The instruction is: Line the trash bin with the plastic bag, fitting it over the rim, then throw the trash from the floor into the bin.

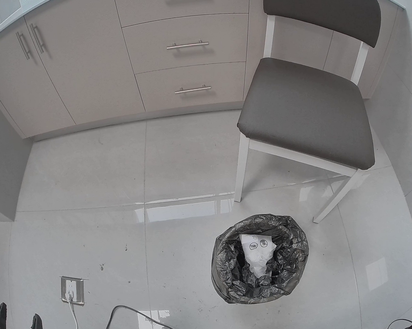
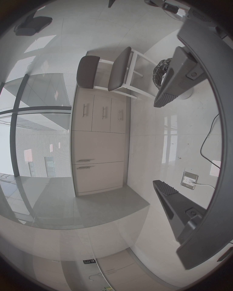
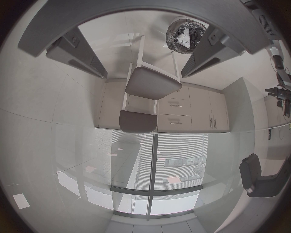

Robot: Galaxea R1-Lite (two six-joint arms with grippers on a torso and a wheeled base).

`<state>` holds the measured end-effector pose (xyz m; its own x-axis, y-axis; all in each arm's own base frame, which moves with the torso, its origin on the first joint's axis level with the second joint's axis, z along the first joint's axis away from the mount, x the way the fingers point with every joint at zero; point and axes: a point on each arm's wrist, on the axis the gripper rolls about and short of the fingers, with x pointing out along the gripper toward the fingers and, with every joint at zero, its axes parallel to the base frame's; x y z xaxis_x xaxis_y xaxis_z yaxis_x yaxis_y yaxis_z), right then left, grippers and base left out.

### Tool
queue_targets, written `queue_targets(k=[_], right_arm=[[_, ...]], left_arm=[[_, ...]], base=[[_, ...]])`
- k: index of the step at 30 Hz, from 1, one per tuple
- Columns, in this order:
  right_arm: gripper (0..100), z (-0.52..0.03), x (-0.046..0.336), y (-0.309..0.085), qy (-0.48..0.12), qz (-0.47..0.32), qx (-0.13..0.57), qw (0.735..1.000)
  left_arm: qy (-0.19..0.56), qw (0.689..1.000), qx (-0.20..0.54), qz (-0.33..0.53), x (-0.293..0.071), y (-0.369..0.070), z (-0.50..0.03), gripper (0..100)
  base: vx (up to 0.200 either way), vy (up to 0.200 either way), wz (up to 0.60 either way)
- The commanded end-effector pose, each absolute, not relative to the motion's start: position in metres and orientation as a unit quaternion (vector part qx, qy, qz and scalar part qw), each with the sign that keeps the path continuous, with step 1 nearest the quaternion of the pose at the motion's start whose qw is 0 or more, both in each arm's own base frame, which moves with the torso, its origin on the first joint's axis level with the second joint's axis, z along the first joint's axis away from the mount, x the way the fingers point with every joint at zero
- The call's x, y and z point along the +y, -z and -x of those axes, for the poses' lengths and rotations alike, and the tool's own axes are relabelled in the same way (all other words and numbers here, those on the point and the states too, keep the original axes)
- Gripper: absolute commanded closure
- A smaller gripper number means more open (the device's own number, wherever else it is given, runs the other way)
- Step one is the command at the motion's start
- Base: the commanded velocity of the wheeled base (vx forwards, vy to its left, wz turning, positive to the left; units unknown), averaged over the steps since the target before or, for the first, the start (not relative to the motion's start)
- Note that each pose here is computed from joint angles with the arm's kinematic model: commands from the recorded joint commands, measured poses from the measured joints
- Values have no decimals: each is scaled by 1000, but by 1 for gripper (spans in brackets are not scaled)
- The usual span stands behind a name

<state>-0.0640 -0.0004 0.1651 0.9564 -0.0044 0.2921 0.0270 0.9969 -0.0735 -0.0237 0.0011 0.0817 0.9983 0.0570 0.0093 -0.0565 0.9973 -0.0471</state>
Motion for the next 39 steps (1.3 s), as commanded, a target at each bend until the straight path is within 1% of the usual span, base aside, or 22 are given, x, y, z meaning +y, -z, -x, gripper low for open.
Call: queue_targets(k=[1, 4, 10, 20, 24, 26, 28, 34, 39], right_arm=[[0, 64, 0, -162, 8, 39, -150, 988], [0, 59, 0, -154, 7, 40, -135, 990], [0, 51, -1, -145, 14, 43, -145, 988], [0, 51, -2, -145, 45, 46, -142, 988], [0, 46, -2, -136, 49, 45, -122, 990], [0, 42, -3, -127, 66, 44, -106, 991], [0, 38, -3, -120, 70, 44, -93, 992], [0, 24, -3, -84, 63, 45, -27, 997], [0, 23, -2, -81, 50, 24, -24, 998]], left_arm=[[-24, 1000, -2, 21, 1, -77, 23, 0], [-8, 1000, 1, -2, 0, -76, 23, 0], [-5, 1000, -2, 2, 0, -76, 23, 0], [-7, 1000, -2, 4, 0, -76, 23, 0], [-7, 1000, -2, 4, 0, -76, 23, 0], [-7, 1000, -2, 4, 0, -76, 23, 0], [-7, 1000, -2, 4, 0, -76, 23, 0], [-7, 1000, -2, 4, 0, -76, 23, 0], [-7, 1000, -2, 4, 0, -76, 23, 0]], base=[[0, 0, 0], [0, 0, 0], [0, 0, 0], [0, 0, 0], [0, 0, 0], [0, 0, 0], [0, 0, 0], [0, 0, 0], [0, 0, 0]])
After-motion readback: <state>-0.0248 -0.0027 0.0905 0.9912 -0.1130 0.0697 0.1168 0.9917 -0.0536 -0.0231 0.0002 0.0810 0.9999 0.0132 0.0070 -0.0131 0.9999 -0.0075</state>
